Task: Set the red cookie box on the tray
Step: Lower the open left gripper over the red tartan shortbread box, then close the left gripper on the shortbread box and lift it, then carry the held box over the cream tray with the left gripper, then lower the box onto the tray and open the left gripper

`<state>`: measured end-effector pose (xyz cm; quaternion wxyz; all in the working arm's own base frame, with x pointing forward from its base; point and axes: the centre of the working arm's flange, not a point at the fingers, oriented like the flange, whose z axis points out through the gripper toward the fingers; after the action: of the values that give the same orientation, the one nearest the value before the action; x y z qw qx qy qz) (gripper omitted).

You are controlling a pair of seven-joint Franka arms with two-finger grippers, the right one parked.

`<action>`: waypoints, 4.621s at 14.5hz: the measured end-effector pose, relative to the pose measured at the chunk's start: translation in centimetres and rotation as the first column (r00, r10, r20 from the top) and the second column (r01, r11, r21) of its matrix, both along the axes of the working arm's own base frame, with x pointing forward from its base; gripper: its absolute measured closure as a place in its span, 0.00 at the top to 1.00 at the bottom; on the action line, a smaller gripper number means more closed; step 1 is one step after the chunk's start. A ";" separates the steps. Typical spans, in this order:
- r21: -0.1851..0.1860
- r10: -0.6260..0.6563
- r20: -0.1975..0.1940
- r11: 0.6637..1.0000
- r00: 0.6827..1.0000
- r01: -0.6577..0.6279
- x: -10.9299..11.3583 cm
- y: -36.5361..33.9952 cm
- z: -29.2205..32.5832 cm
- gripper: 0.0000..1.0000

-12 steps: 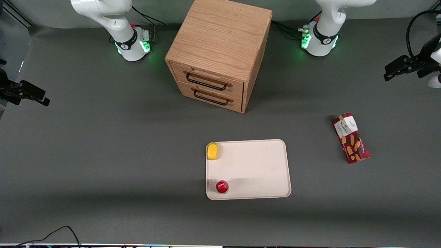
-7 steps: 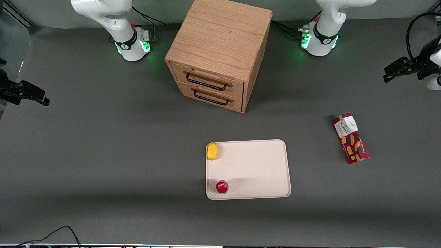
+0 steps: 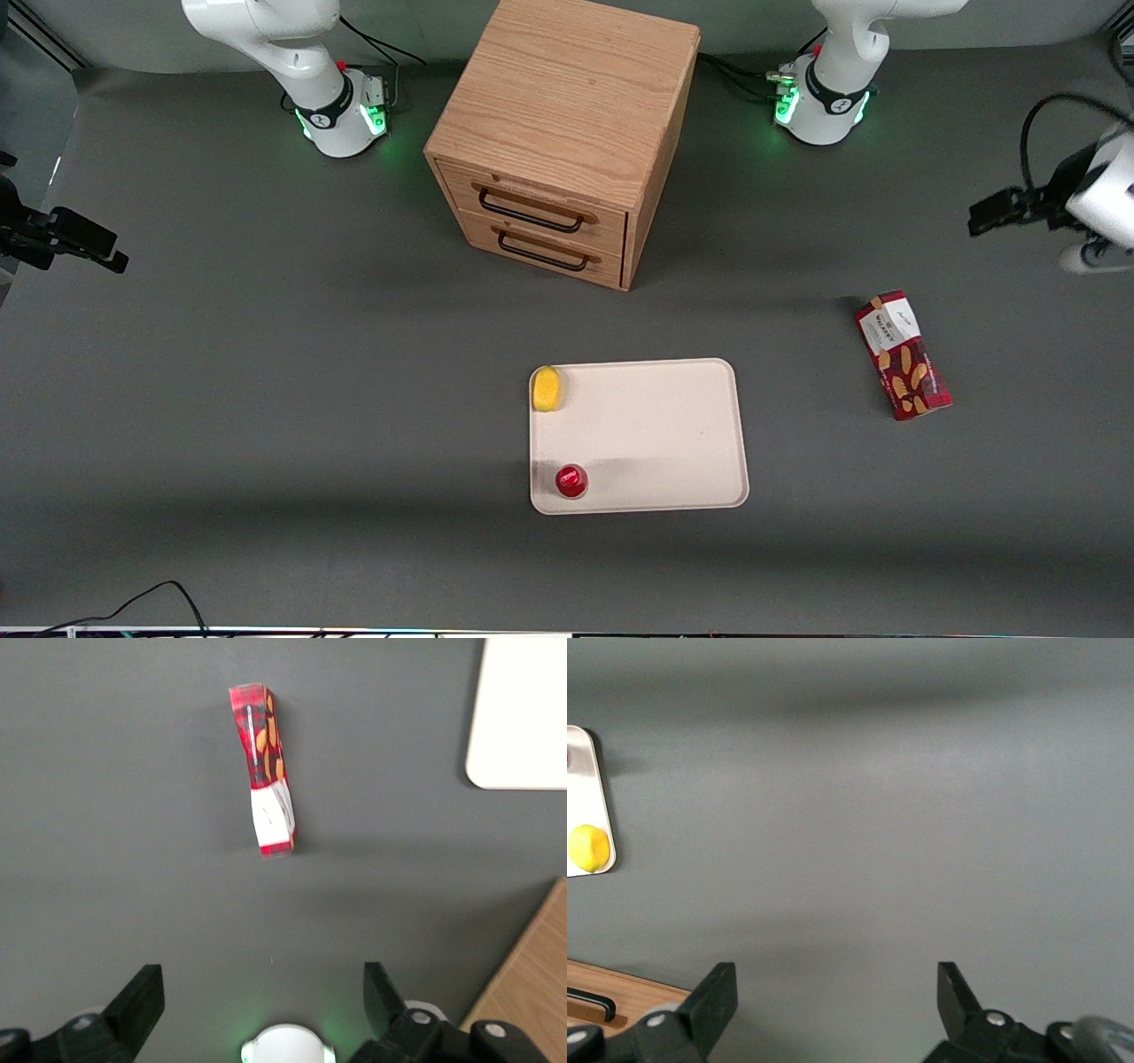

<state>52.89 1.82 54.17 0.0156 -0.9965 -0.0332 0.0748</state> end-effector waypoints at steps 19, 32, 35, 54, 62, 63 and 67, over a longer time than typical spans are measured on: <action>-0.059 0.041 0.198 0.998 0.979 -0.030 3.5 4.3 -32.2 0.63; -0.113 -0.024 0.028 0.993 0.999 0.027 5.5 -1.0 -11.6 0.11; -0.069 -0.055 0.012 0.996 0.998 0.056 5.5 -2.6 0.8 0.11; -0.048 0.274 0.234 0.962 0.933 -0.270 13.6 -31.1 -29.2 0.11; -0.091 0.279 0.257 0.960 0.925 -0.264 14.0 -31.5 -31.6 0.24; -0.083 0.280 0.251 0.960 0.927 -0.267 14.0 -31.4 -31.5 0.34; 0.045 0.273 0.110 0.959 0.956 -0.280 13.7 -32.3 -25.9 0.75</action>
<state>66.64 -30.46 28.27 0.0334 -0.9837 -0.1753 0.0240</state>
